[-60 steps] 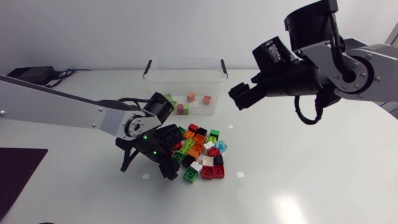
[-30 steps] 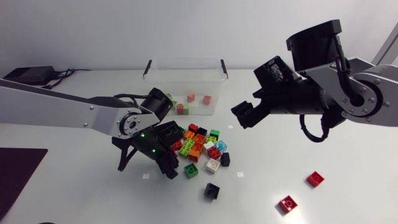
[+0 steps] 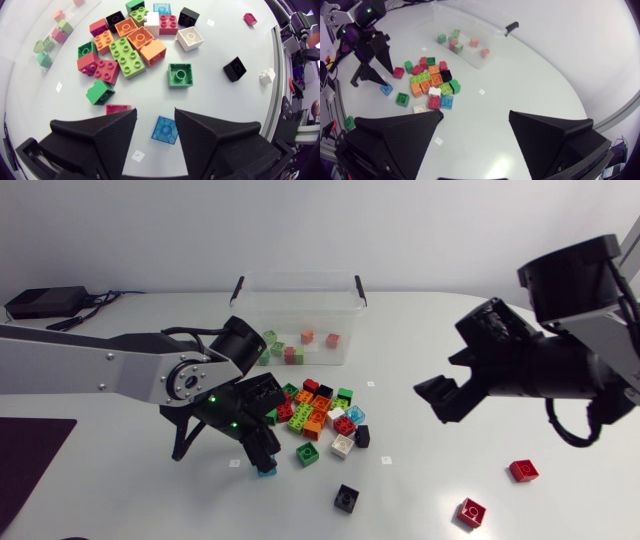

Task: Place the duplo bricks in the container

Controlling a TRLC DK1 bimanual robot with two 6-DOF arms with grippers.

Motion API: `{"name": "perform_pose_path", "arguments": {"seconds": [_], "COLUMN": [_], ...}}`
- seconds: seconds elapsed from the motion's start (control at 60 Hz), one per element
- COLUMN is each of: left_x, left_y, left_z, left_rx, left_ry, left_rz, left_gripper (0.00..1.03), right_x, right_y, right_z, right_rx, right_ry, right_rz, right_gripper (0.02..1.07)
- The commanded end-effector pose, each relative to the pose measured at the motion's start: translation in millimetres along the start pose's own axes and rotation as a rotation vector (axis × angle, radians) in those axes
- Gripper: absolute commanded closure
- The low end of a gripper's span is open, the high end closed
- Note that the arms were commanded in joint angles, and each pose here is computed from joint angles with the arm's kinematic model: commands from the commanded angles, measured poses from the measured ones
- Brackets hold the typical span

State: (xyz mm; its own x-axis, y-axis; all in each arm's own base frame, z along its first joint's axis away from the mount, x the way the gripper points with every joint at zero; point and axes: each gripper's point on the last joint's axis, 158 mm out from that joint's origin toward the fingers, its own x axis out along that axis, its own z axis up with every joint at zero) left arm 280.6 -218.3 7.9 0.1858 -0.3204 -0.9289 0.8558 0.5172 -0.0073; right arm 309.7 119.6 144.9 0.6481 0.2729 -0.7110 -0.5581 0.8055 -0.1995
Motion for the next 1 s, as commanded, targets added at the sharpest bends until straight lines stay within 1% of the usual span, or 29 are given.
{"name": "perform_pose_path", "arguments": {"seconds": [0.0, 0.05, 0.133, 0.233, 0.317, 0.35, 0.367, 0.4, 0.5, 0.617, 0.75, 0.983], "left_x": [-6.9, -11.7, -17.1, -14.5, -7.4, -4.6, -3.1, -1.9, 5.1, 15.8, 25.0, 29.3], "left_y": [-5.5, -7.6, -10.9, -15.1, -19.0, -23.9, -26.2, -27.8, -29.6, -28.8, -22.6, -17.8], "left_z": [-8.1, -6.8, -6.0, -12.7, -24.0, -30.2, -33.7, -36.8, -45.3, -49.8, -46.4, -31.0], "left_rx": [-0.016, -0.011, -0.007, -0.005, 0.001, 0.022, 0.036, 0.046, 0.078, 0.114, 0.156, 0.204], "left_ry": [0.004, -0.006, -0.016, -0.001, 0.031, 0.046, 0.055, 0.061, 0.090, 0.122, 0.137, 0.113], "left_rz": [-0.009, -0.007, -0.006, -0.014, -0.028, -0.037, -0.043, -0.046, -0.062, -0.078, -0.088, -0.080], "left_gripper": [0.49, 0.49, 0.49, 0.49, 0.49, 0.46, 0.40, 0.36, 0.34, 0.27, 0.23, 0.23], "right_x": [-1.9, -5.4, -12.1, -14.5, -13.8, -13.8, -13.6, -13.7, -15.0, -18.9, -28.3, -38.2], "right_y": [-11.3, -21.6, -34.0, -34.5, -31.9, -30.6, -29.5, -27.9, -25.8, -22.6, -21.9, -19.0], "right_z": [-35.9, -53.7, -72.9, -90.3, -99.2, -101.7, -103.6, -105.7, -107.7, -113.7, -117.5, -135.0], "right_rx": [0.001, 0.030, 0.075, 0.103, 0.101, 0.099, 0.097, 0.093, 0.088, 0.083, 0.087, 0.125], "right_ry": [0.080, 0.126, 0.166, 0.191, 0.203, 0.205, 0.208, 0.208, 0.207, 0.217, 0.223, 0.264], "right_rz": [-0.020, -0.038, -0.051, -0.032, -0.026, -0.024, -0.022, -0.020, -0.019, -0.016, -0.020, -0.018], "right_gripper": [0.07, 0.07, 0.07, 0.07, 0.07, 0.07, 0.07, 0.07, 0.07, 0.07, 0.07, 0.07]}}
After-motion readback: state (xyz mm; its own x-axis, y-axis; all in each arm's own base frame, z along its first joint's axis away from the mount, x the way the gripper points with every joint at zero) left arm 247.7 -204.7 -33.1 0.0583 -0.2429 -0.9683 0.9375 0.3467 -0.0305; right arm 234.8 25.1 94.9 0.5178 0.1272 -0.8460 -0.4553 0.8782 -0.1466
